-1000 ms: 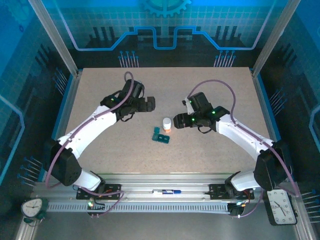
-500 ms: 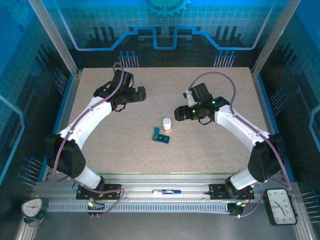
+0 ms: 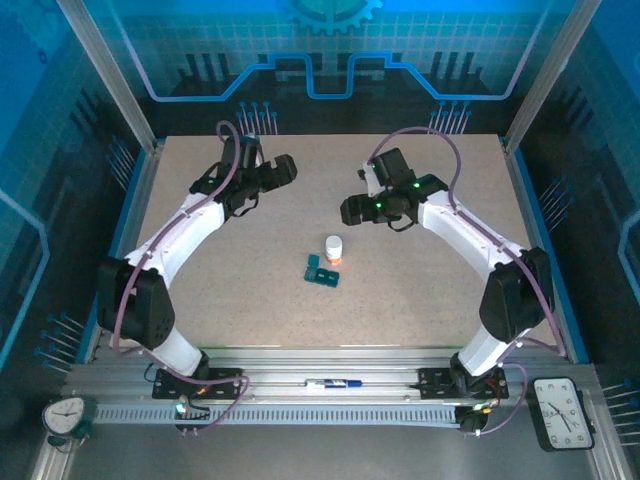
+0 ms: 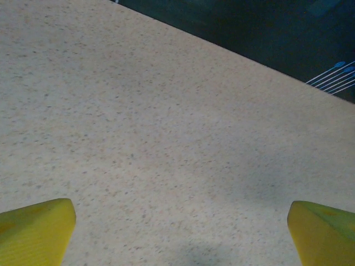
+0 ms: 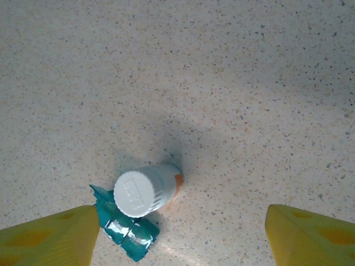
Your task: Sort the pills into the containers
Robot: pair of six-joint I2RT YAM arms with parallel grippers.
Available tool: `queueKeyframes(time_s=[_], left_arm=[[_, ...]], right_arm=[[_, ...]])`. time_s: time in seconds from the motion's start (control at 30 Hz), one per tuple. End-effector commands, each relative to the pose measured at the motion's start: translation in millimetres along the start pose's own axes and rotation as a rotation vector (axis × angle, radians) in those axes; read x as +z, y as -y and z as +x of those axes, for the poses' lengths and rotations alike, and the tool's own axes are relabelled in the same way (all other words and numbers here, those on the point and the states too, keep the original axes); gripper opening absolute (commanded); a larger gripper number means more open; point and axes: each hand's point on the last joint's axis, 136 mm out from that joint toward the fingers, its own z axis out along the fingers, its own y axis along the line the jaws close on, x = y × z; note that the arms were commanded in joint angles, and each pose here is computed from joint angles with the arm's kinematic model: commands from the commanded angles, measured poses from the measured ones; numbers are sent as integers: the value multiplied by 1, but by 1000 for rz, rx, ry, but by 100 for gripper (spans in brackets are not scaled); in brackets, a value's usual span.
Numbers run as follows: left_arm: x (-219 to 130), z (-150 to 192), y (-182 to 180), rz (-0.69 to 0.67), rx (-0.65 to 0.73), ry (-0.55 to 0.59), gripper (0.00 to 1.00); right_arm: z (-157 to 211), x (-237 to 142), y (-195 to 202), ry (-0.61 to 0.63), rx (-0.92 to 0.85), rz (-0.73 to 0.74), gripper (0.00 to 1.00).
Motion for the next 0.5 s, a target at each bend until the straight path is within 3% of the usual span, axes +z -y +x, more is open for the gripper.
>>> queueKeyframes(time_s=[0.0, 0.2, 0.47], left_arm=[[2, -9, 17, 116, -55, 29, 99], [26, 24, 6, 133, -77, -65, 99], [31, 34, 13, 182, -81, -112, 99]], right_arm=[[4, 4, 0, -45, -21, 36, 80], [12, 16, -12, -96, -50, 52, 80], [29, 44, -36, -170, -125, 72, 80]])
